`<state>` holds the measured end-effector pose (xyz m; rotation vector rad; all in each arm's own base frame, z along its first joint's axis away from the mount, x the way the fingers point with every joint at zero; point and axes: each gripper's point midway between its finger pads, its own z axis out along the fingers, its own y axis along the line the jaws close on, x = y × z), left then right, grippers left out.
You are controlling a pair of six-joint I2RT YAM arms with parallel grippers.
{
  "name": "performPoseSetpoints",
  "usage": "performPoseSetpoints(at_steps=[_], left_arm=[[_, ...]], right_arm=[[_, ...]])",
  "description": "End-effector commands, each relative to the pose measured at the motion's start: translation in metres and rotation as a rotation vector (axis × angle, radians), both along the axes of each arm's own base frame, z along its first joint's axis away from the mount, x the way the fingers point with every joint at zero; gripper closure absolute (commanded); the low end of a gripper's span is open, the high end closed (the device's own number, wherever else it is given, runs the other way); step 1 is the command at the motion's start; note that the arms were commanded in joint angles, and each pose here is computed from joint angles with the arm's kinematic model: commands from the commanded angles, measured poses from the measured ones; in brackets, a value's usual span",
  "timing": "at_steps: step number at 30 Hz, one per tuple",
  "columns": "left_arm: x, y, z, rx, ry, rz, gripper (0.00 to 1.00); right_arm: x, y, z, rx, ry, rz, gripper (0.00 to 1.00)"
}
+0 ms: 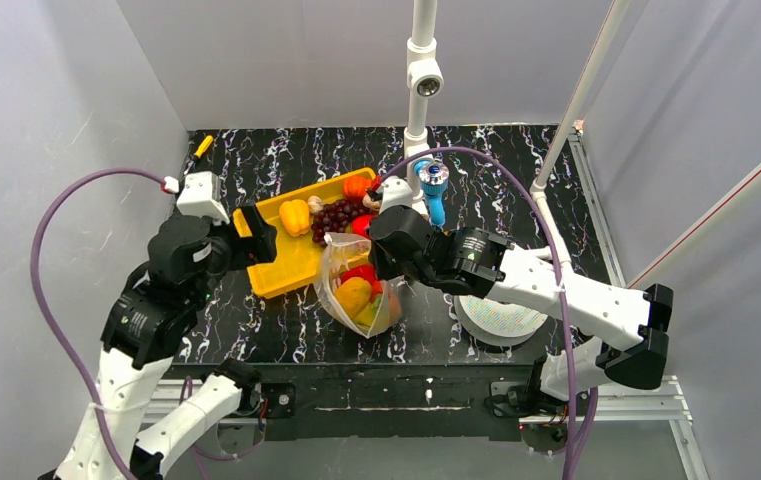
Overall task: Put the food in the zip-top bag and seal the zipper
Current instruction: Pick up the fake vegetable from the bin.
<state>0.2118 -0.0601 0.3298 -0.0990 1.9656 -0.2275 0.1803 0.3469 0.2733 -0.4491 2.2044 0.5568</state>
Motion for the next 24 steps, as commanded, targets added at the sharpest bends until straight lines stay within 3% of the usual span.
performPoseSetpoints(at_steps=[1,9,18,20,22,24], left_arm=[[0.042,0.019,-0.006,0.201,-0.053,0.115,0.12],[0.116,0.009,-0.055,0.315,0.05,0.162,0.07],[0.181,-0.001,-0.145,0.091,0.359,0.106,0.07],[0.192,-0.01,-0.159,0.075,0.432,0.058,0.11],[0.197,-0.025,-0.186,0.048,0.542,-0.017,0.21],[0.199,-0.026,-0.207,0.053,0.59,-0.02,0.22]], right_arm=[[0.0,-0.008,0.02,0.05,-0.034,-0.025,0.99],[-0.001,-0.016,0.021,0.038,-0.03,-0.043,0.99],[-0.001,-0.012,0.017,0.019,-0.011,-0.039,0.99],[-0.001,-0.01,0.015,0.011,-0.005,-0.036,0.99],[-0.001,-0.007,0.014,0.004,0.0,-0.032,0.99],[-0.001,-0.006,0.014,-0.001,0.004,-0.03,0.99]])
